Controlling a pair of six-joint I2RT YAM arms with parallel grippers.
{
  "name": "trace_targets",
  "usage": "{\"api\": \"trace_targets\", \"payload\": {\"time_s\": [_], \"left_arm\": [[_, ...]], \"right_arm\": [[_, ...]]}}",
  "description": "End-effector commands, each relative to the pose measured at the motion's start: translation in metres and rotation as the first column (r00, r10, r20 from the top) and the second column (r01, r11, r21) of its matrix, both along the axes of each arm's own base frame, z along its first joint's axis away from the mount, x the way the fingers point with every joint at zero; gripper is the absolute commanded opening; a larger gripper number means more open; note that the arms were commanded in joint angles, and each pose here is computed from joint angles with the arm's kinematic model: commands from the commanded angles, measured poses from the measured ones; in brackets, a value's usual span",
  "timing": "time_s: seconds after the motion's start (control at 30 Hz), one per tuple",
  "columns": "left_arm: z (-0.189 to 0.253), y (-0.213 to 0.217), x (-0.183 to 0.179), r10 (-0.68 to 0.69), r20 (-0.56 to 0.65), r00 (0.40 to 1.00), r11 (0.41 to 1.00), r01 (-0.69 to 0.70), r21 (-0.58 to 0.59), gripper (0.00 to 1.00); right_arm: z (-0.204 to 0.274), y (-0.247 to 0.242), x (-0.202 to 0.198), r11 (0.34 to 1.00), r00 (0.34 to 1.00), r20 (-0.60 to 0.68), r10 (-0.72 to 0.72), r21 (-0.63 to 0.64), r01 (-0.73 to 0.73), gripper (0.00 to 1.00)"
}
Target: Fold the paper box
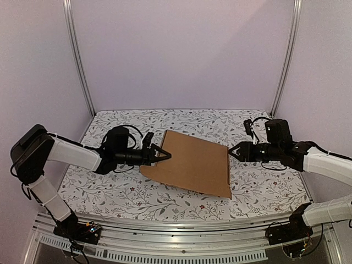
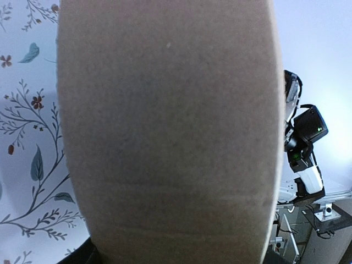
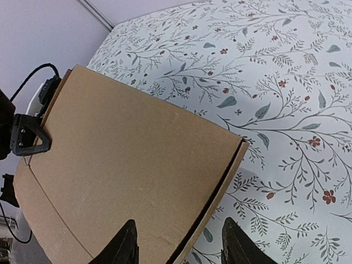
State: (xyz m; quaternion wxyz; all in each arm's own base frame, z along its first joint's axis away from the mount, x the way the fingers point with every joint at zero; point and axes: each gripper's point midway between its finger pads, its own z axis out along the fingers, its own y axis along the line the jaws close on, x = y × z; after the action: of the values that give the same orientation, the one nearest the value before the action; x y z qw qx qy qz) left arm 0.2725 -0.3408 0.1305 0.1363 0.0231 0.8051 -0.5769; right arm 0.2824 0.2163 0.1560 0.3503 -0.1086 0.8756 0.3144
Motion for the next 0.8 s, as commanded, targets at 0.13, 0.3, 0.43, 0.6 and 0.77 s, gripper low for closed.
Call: {"api": "trace_targets", "payload": {"time_s": [0.13, 0.3, 0.43, 0.6, 0.77], "left_arm": [[0.038, 0.026, -0.013, -0.025, -0.013, 1.0, 0.991, 0.023, -0.13, 0.47], [0.06, 0.04, -0.03, -0.061, -0.017, 0.998, 0.981, 0.057, -0.188, 0.48], [0.073, 0.053, -0.042, -0.089, -0.021, 0.996, 0.972, 0.082, -0.218, 0.5], [0.087, 0.068, -0.057, -0.107, 0.005, 0.994, 0.967, 0.105, -0.234, 0.5], [0.091, 0.077, -0.072, -0.138, 0.015, 0.99, 0.964, 0.138, -0.226, 0.52]], "right_arm": [[0.073, 0.022, -0.029, 0.976, 0.948, 0.233, 0.216, -0.029, -0.215, 0.83], [0.104, 0.036, -0.053, 0.938, 0.867, 0.359, 0.344, -0.098, -0.332, 0.99], [0.115, 0.05, -0.082, 0.867, 0.757, 0.423, 0.498, -0.23, -0.442, 0.99], [0.14, 0.05, -0.121, 0.753, 0.581, 0.484, 0.655, -0.354, -0.555, 0.99], [0.145, 0.044, -0.155, 0.632, 0.387, 0.507, 0.771, -0.53, -0.565, 0.99]]}}
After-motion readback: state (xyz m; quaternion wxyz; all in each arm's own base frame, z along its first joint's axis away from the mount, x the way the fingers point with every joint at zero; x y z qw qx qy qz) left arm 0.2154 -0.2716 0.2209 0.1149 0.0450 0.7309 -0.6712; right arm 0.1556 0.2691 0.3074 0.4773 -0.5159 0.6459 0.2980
